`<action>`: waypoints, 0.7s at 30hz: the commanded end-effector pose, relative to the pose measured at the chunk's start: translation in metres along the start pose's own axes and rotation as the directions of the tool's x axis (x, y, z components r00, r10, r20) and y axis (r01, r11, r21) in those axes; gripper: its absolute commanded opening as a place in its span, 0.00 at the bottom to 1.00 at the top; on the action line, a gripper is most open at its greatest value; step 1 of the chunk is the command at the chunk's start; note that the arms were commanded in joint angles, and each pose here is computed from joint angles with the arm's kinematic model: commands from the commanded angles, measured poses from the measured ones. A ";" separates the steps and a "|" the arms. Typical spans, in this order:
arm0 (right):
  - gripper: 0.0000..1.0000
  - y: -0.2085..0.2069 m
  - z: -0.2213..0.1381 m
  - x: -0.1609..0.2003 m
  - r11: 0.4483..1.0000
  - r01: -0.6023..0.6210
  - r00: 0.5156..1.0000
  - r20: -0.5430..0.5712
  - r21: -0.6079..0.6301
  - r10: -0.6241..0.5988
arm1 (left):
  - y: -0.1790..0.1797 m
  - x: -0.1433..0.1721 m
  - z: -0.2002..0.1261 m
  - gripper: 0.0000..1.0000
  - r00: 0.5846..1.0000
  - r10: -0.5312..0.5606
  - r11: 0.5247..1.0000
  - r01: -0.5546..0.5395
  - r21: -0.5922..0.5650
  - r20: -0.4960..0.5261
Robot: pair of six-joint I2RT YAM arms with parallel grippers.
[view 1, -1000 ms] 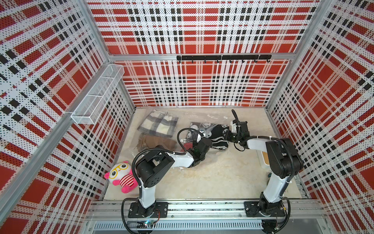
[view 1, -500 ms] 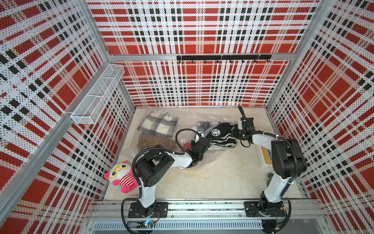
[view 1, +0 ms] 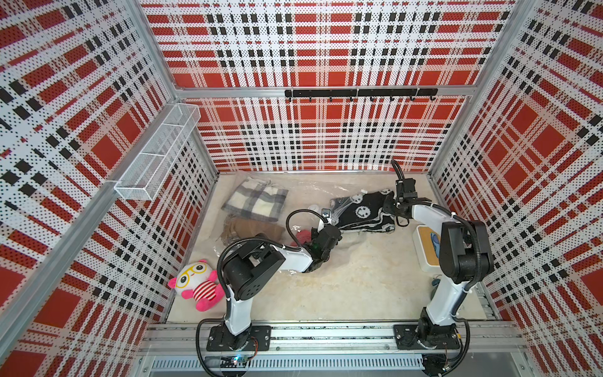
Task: Take the scarf out of the vacuum bag
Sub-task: Take out the scarf from the vacuum bag.
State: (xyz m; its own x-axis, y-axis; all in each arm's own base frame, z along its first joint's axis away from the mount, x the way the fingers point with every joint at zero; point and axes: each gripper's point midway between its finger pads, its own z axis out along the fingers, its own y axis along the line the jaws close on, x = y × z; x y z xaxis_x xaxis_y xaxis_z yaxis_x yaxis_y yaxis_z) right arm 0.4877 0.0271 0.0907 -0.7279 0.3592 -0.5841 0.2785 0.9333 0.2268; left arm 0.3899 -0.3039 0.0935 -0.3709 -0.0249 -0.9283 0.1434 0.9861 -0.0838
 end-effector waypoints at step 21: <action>1.00 -0.020 -0.135 -0.047 0.988 -0.031 0.922 0.386 0.149 -0.029 | -0.005 -0.005 0.002 0.00 1.000 0.018 1.000 -0.018 -0.013 0.006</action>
State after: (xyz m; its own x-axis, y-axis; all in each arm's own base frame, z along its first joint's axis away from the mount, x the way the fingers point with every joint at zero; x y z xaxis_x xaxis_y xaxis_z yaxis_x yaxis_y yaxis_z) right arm 0.4374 -0.0176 0.1825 -0.5587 0.3211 -0.7647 0.4157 0.9062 0.0769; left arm 0.3901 -0.3090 0.0945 -0.3720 -0.0189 -0.9281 0.1544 0.9846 -0.0819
